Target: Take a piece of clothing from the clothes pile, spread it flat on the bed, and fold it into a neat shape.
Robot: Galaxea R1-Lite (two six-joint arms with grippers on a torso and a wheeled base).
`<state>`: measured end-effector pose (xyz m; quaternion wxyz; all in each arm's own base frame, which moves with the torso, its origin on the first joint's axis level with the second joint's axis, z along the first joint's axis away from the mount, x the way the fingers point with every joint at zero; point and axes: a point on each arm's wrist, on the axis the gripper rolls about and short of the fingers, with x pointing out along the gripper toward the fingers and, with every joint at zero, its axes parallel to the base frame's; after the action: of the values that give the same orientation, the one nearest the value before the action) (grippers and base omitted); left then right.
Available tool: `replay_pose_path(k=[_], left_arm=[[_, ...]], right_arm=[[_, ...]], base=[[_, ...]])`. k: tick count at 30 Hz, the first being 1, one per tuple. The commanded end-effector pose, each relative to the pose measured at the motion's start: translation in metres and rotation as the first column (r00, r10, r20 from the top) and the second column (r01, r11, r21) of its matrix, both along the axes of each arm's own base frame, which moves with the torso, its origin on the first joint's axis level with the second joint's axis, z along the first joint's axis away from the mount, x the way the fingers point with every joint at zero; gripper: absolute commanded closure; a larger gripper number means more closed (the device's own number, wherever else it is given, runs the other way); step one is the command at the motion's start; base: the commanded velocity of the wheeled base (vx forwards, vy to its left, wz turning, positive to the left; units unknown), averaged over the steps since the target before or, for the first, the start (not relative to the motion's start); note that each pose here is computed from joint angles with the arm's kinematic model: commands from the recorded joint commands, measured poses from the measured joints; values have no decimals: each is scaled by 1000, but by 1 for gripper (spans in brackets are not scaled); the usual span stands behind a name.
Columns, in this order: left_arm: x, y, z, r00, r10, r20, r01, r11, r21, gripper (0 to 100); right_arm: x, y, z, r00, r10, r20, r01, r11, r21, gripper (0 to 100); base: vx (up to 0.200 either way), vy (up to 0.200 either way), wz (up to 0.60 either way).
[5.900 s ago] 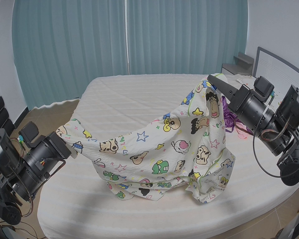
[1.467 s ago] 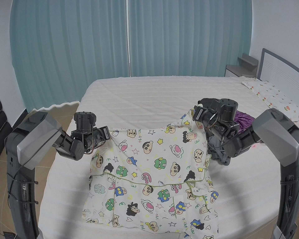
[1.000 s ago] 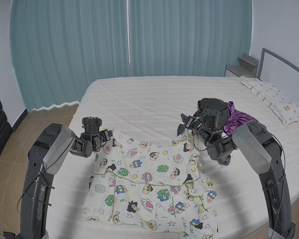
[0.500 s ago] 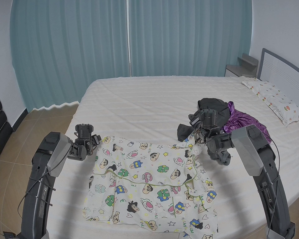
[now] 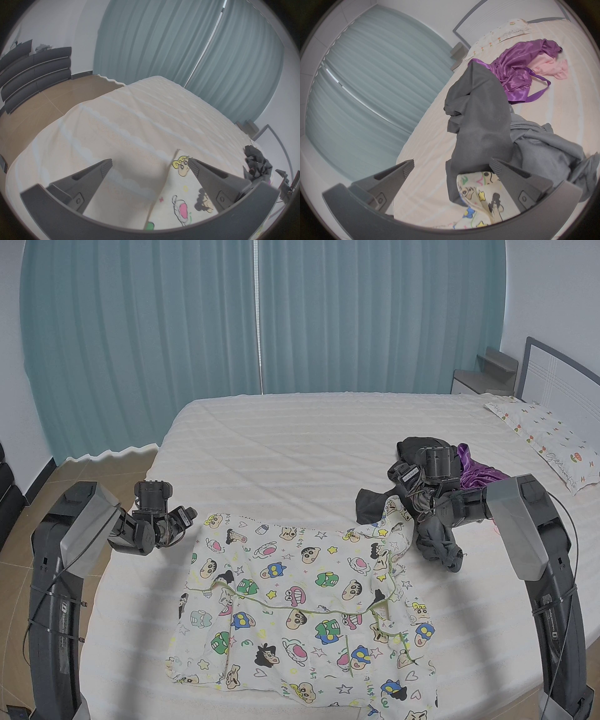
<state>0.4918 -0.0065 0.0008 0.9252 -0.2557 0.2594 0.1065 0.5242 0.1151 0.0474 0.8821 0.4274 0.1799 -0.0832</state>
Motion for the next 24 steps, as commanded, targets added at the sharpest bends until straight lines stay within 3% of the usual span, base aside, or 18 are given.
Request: replay_pose_path(k=[1,4,5,9,11,12,14,15,16,17,18,20,24], left_arm=[[-47,-1,51,996,-80,37,84,991,-107,0],[-65,-2,55,993,-110,38,114,985,-128,0],[-82,-5,58,990,-135,38,139,980,-141,0],[-118,-7,62,984,-171,50,177,966,-186,0],[-131,-8,70,986,-149,76,163,954,-250,0],[-132,-8,71,986,-147,79,162,953,-256,0],[-148,-9,81,987,-127,99,155,916,-371,0],[-149,-9,81,987,-129,100,158,914,-375,0],[-162,-9,83,987,-132,96,161,892,-422,0],[-167,-9,81,987,-136,89,161,887,-432,0],[-167,-9,81,987,-136,89,161,887,-432,0],[-179,-9,71,988,-137,69,154,884,-441,0],[-189,-9,63,989,-127,72,146,876,-460,0]], right_arm=[[-59,-20,14,973,198,-120,-210,973,-96,0],[-82,-30,-3,953,255,-166,-277,953,-127,0],[-105,-36,-17,926,322,-199,-354,923,-154,0],[-148,-56,-44,865,440,-243,-487,851,-195,0],[-165,-61,-54,845,473,-251,-524,826,-208,0],[-166,-61,-54,844,475,-251,-526,824,-209,0],[-182,-63,-65,809,524,-266,-579,789,-205,0],[-183,-63,-65,806,529,-265,-583,786,-205,0],[-191,-61,-71,770,576,-275,-633,745,-210,0],[-192,-60,-73,756,590,-283,-650,729,-217,0],[-192,-60,-73,756,590,-283,-650,729,-217,0],[-192,-58,-82,732,609,-306,-678,695,-241,0],[-190,-57,-84,720,624,-303,-691,682,-240,0]], base=[[0,0,0],[0,0,0],[0,0,0],[0,0,0],[0,0,0],[0,0,0],[0,0,0],[0,0,0],[0,0,0],[0,0,0],[0,0,0],[0,0,0],[0,0,0]])
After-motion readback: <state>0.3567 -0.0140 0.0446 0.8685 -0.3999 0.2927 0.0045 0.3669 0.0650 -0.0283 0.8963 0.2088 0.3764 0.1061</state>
